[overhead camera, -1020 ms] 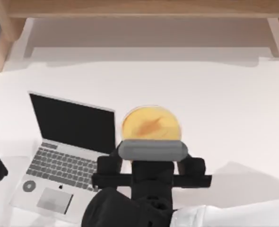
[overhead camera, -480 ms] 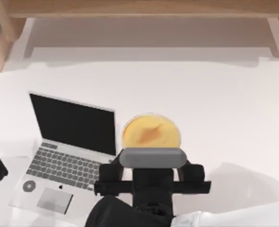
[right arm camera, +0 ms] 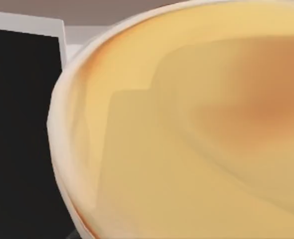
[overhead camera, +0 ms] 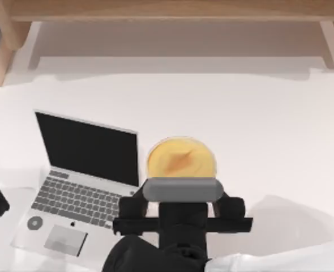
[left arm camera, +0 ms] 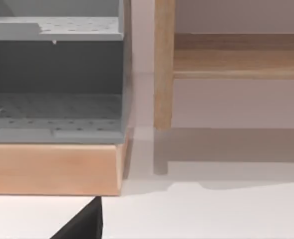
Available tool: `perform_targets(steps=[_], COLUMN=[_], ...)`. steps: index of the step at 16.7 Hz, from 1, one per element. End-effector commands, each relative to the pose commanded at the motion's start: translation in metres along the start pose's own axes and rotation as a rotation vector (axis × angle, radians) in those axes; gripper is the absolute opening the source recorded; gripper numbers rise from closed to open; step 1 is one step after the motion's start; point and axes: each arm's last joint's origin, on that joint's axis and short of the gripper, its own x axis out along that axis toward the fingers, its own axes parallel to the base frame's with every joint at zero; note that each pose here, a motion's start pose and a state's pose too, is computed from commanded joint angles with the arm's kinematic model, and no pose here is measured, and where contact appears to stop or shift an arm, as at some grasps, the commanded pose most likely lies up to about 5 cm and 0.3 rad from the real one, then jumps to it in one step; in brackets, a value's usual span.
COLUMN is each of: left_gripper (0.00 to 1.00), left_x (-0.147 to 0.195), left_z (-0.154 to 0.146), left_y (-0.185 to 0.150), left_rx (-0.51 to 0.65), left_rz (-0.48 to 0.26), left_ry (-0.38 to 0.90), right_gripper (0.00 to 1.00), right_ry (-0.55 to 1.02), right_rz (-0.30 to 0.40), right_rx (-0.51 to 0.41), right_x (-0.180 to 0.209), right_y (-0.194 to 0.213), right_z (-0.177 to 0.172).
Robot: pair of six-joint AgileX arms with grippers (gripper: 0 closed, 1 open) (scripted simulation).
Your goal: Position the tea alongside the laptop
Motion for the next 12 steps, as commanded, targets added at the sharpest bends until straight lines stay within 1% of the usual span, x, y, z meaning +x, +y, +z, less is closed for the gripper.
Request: perform_targets(steps=[8, 9, 12], left_gripper=[1.0, 1.0, 1.0], left_x=[0.0, 0.0, 0.0], left_z=[0.0, 0.0, 0.0], left_y=[0.0, 0.0, 0.0], left_rx=[0.0, 0.0, 0.0], left_rz=[0.0, 0.0, 0.0], left_ry=[0.0, 0.0, 0.0], right_gripper=[0.98, 1.0, 1.0], right_ry=[0.0, 0.0, 0.0], right_rz=[0.0, 0.0, 0.0], right_rx=[0.0, 0.0, 0.0], right_x=[0.0, 0.0, 0.0], right_y=[0.0, 0.0, 0.0], right_z=[0.0, 0.0, 0.0])
